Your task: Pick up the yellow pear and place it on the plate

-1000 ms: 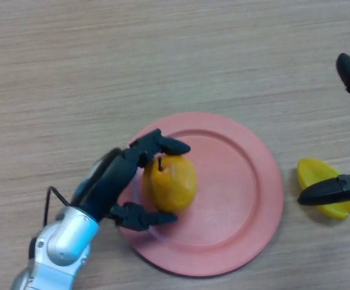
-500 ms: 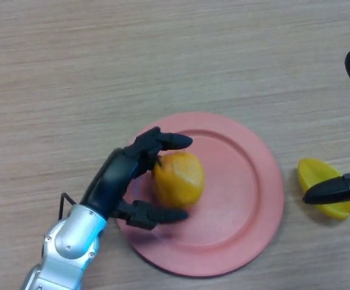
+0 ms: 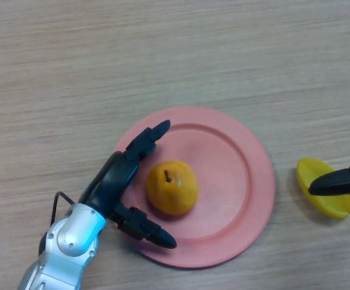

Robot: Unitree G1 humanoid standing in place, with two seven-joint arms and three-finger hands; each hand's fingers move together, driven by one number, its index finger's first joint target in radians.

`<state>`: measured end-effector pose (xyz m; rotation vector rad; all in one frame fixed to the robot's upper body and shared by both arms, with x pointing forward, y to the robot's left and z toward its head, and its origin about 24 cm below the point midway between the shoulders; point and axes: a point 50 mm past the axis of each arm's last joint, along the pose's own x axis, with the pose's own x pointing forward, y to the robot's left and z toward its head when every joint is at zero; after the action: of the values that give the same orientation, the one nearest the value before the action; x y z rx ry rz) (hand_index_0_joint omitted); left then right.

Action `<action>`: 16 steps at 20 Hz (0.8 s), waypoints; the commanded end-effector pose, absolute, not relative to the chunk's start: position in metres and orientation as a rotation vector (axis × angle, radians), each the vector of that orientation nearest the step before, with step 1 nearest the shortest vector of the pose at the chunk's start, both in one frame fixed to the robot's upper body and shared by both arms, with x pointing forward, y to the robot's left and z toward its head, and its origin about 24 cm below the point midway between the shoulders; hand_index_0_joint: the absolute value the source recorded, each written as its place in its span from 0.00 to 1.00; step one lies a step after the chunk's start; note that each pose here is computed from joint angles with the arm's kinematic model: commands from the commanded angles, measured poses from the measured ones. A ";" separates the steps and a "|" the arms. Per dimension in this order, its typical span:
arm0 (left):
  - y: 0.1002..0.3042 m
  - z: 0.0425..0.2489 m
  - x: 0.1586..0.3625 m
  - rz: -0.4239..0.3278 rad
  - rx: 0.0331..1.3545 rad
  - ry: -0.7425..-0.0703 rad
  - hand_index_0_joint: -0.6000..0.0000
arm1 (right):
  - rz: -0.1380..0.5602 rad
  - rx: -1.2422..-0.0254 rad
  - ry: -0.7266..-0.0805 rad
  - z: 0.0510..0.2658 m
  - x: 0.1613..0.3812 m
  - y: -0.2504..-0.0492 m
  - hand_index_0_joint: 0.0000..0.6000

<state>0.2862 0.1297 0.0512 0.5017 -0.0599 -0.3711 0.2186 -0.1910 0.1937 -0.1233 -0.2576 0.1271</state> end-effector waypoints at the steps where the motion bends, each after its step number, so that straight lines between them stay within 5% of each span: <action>1: 0.141 0.098 0.290 -0.310 0.496 -0.284 1.00 | 0.110 -0.161 -0.469 0.223 0.209 -0.193 0.00; 3: 0.150 0.115 0.284 -0.312 0.452 -0.283 1.00 | 0.118 -0.155 -0.467 0.222 0.210 -0.191 0.00; 8: 0.171 0.172 0.262 -0.257 0.267 -0.426 1.00 | 0.127 -0.157 -0.463 0.222 0.211 -0.189 0.00; 16: 0.216 0.202 0.243 -0.158 0.166 -0.463 1.00 | 0.137 -0.139 -0.453 0.220 0.209 -0.187 0.00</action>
<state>0.2537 0.2067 0.1678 0.1258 -0.2558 -0.2012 0.2208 -0.1862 0.1935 -0.1192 -0.2571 0.1432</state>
